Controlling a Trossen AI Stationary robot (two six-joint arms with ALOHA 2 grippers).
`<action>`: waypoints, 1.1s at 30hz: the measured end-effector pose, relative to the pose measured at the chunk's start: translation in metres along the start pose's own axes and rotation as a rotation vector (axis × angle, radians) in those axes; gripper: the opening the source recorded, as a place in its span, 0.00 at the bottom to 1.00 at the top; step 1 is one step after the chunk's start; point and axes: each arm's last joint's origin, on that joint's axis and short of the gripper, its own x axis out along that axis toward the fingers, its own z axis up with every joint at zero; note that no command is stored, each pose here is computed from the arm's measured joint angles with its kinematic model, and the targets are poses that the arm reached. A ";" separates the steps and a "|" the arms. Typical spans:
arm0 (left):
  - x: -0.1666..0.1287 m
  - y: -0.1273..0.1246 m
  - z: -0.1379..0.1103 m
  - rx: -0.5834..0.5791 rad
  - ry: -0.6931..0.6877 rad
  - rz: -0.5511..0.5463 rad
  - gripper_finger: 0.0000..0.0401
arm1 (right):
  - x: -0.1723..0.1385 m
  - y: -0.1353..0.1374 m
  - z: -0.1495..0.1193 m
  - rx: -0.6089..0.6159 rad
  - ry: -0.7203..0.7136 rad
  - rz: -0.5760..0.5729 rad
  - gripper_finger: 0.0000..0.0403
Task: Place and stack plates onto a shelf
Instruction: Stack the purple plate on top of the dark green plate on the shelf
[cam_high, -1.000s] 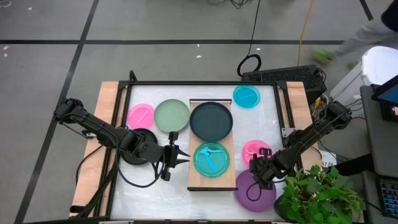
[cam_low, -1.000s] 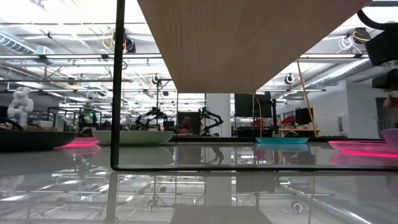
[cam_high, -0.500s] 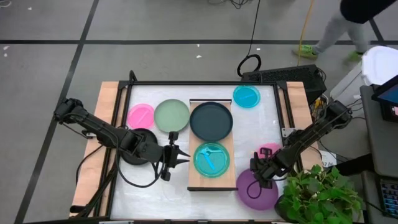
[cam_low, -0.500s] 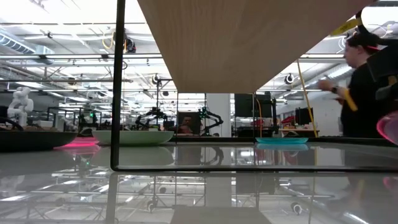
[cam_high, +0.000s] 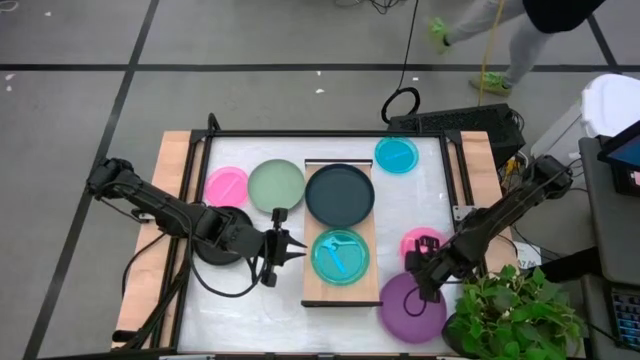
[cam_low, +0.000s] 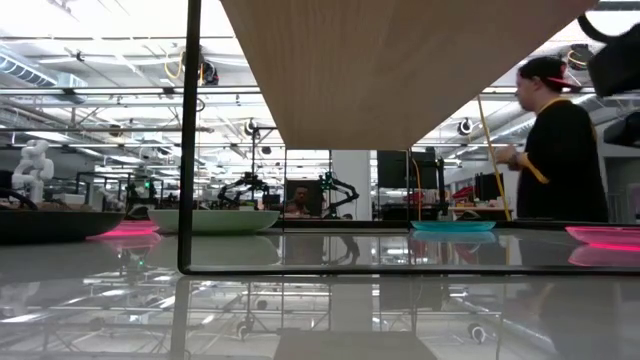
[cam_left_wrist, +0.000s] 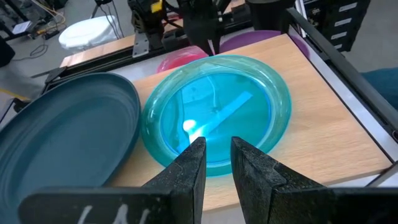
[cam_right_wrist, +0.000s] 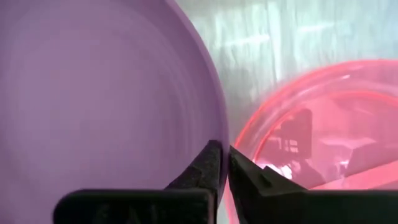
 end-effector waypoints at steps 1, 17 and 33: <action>0.000 0.000 0.000 0.000 0.000 0.000 0.20 | -0.003 0.000 0.000 -0.002 -0.011 0.014 0.01; 0.000 0.000 0.000 -0.003 0.000 0.000 0.20 | -0.039 -0.014 -0.009 0.106 -0.055 0.054 0.00; 0.000 0.000 0.000 -0.002 0.000 0.000 0.20 | -0.157 -0.008 0.015 0.178 -0.277 -0.088 0.00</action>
